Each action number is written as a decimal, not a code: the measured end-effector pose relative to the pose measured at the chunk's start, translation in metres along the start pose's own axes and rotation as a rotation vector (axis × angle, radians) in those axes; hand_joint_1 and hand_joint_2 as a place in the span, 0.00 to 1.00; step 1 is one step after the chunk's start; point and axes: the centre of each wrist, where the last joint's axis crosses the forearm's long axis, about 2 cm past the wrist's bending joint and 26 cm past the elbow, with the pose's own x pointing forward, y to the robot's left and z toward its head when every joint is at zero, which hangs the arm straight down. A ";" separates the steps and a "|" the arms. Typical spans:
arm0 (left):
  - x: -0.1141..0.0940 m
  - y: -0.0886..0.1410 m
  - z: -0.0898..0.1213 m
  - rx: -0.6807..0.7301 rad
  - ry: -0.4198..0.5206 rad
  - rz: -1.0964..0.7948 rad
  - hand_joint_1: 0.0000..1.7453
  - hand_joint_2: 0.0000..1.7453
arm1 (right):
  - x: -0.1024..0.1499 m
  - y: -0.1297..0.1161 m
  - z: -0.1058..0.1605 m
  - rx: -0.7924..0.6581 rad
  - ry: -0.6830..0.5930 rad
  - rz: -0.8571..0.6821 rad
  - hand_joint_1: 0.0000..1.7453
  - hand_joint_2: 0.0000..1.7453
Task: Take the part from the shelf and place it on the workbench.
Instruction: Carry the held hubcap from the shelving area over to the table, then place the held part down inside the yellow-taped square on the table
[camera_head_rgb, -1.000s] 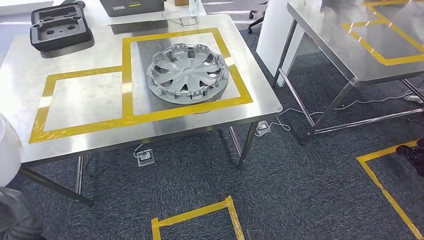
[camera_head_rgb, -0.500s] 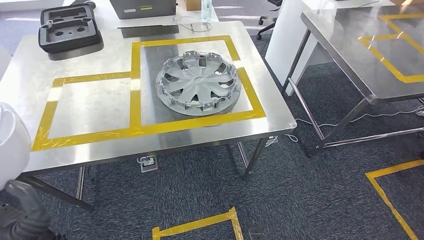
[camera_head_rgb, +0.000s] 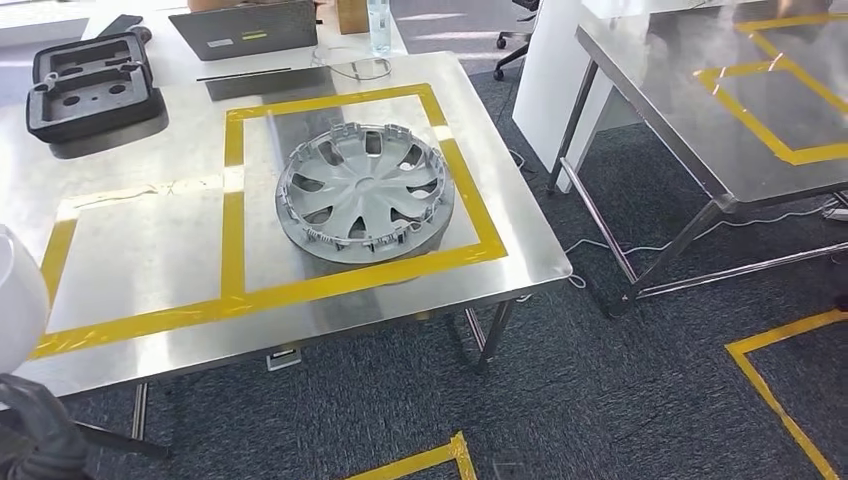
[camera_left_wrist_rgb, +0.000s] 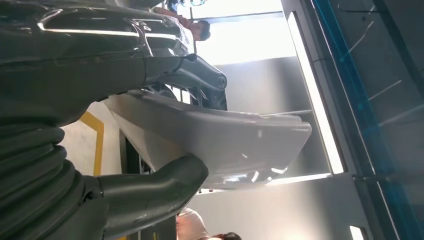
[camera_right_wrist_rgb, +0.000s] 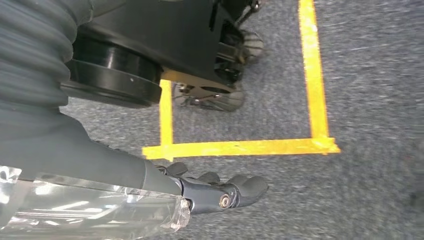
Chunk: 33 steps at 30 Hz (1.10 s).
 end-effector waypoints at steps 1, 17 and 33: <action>0.000 0.000 0.000 -0.001 0.001 -0.001 1.00 1.00 | 0.000 0.000 0.000 0.000 0.000 0.001 0.00 1.00; 0.002 0.000 0.000 -0.004 0.002 0.005 1.00 1.00 | -0.001 -0.003 -0.001 0.014 0.023 0.030 0.00 1.00; -0.002 0.004 0.004 -0.045 0.026 0.004 1.00 1.00 | 0.002 0.014 0.004 0.056 -0.003 -0.064 0.00 1.00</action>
